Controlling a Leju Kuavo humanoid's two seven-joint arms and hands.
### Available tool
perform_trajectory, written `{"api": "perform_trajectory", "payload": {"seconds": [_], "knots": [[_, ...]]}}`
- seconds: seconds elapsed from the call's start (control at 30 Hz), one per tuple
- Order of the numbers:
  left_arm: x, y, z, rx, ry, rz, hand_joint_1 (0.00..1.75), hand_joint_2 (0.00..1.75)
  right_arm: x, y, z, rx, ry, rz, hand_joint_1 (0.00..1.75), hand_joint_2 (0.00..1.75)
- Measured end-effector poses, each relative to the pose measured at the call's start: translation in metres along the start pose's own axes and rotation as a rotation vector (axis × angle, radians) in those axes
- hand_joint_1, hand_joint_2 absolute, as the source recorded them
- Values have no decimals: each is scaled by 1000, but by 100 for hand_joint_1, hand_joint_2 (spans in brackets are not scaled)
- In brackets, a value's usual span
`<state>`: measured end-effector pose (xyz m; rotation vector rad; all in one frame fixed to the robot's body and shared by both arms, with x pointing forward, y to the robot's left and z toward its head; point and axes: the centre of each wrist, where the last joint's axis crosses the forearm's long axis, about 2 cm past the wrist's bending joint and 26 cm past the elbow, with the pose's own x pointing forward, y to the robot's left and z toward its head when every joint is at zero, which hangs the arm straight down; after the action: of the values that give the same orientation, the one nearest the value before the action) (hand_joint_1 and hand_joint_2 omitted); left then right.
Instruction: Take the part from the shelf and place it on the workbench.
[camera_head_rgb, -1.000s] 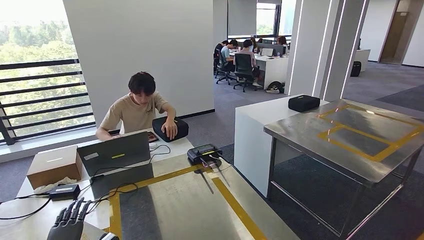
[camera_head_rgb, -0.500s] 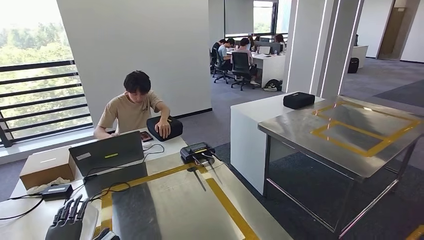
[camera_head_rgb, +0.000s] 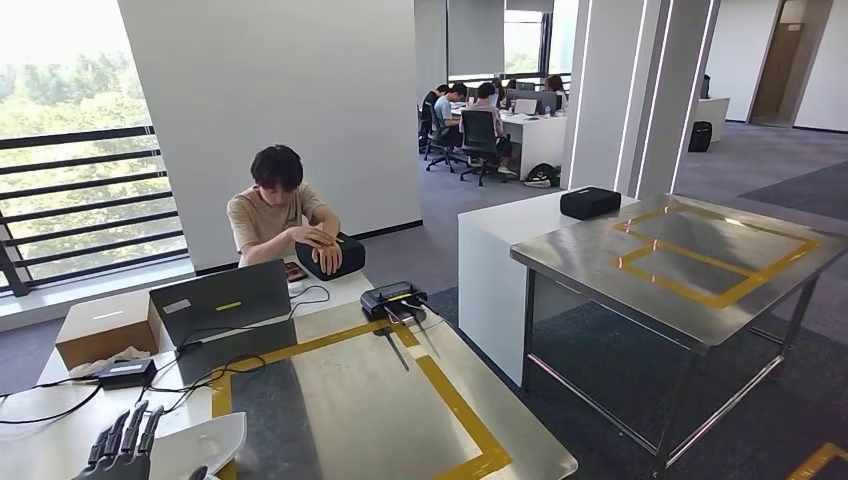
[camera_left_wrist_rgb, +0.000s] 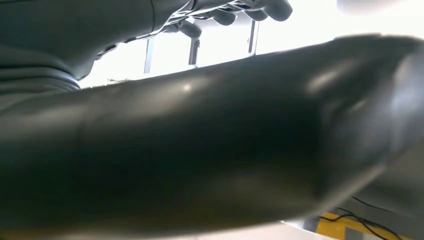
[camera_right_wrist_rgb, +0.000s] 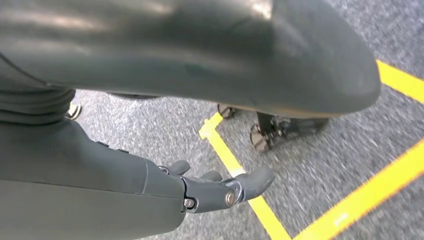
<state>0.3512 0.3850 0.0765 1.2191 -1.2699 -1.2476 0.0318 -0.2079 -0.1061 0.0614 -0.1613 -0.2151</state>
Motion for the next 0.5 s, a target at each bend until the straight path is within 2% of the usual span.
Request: {"api": "perform_trajectory", "payload": {"seconds": [0.3, 0.5], "knots": [[7, -12, 16, -40, 13, 19, 0, 0, -1, -2, 0, -2, -5, -1, 0, 0], [6, -11, 16, -34, 21, 23, 0, 0, 0, -3, 0, -2, -10, -1, 0, 0]]}}
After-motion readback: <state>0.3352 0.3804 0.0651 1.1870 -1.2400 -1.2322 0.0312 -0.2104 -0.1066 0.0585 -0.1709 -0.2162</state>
